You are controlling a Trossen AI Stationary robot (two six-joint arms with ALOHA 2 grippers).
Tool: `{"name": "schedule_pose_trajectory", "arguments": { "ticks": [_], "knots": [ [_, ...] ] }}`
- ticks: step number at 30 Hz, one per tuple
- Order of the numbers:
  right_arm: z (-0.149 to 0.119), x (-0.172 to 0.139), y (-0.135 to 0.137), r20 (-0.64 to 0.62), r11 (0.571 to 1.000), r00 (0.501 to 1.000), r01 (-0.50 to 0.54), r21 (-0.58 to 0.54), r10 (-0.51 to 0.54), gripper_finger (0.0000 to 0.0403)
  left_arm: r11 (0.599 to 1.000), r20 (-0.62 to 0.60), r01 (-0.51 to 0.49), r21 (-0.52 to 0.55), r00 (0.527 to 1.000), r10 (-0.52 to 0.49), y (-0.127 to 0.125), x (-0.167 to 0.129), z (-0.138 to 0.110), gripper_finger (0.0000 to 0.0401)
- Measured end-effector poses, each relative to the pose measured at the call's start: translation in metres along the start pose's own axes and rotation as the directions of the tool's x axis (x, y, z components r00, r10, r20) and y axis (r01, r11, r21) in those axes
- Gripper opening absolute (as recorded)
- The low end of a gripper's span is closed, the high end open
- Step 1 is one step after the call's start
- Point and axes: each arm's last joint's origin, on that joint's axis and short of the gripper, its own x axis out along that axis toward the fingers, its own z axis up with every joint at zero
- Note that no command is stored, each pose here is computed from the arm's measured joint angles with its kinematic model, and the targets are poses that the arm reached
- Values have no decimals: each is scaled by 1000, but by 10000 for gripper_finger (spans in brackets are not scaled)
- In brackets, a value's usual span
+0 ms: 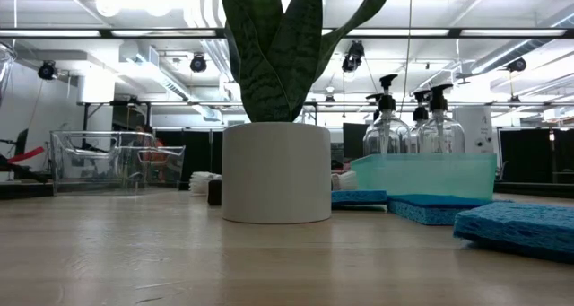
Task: Pick & Place Kitchen Sink Supplies
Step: Put the blue sponge into the bottom transparent bin
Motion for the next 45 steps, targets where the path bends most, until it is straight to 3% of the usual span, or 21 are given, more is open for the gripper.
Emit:
{"name": "schedule_pose_trajectory", "arguments": {
  "ticks": [6, 9, 13, 17, 25, 31, 35, 38, 42, 45],
  "knots": [
    [-15, 11, 2, -49, 998, 999, 17, 54, -14, 71, 1000, -5, 26, 4, 1000, -26, -1, -6, 0, 168],
    [-25, 16, 5, -76, 996, 997, 26, 80, -20, 67, 996, -21, 91, 5, 996, -91, -5, -13, -1, 190],
    [-38, 22, 8, -113, 991, 993, 42, 125, -28, 66, 985, -42, 170, -15, 985, -170, -9, -23, -4, 201],
    [-51, 29, 10, -140, 985, 990, 58, 160, -36, 72, 982, -83, 188, -36, 978, -190, -8, -31, -6, 200],
    [-75, 49, 12, -141, 977, 989, 65, 204, -36, 86, 966, 74, 256, 46, 963, -259, -7, -45, 2, 198],
    [-91, 61, 12, -128, 963, 991, 59, 263, -26, 91, 957, 230, 244, 156, 933, -276, -8, -47, 7, 198],
    [-98, 65, 15, -144, 945, 988, -12, 327, 63, 89, 939, 374, 224, 261, 873, -313, -12, -50, 11, 198],
    [-100, 69, 17, -130, 910, 985, -53, 412, 117, 92, 908, 485, 200, 367, 792, -371, -19, -54, 14, 198],
    [-104, 72, 16, -153, 803, 975, -40, 595, 162, 97, 868, 643, 103, 485, 631, -434, -30, -63, 18, 198],
    [-108, 73, 15, -178, 727, 966, -15, 686, 189, 98, 825, 736, -87, 558, 512, -443, -37, -68, 20, 198]
  ]
}}
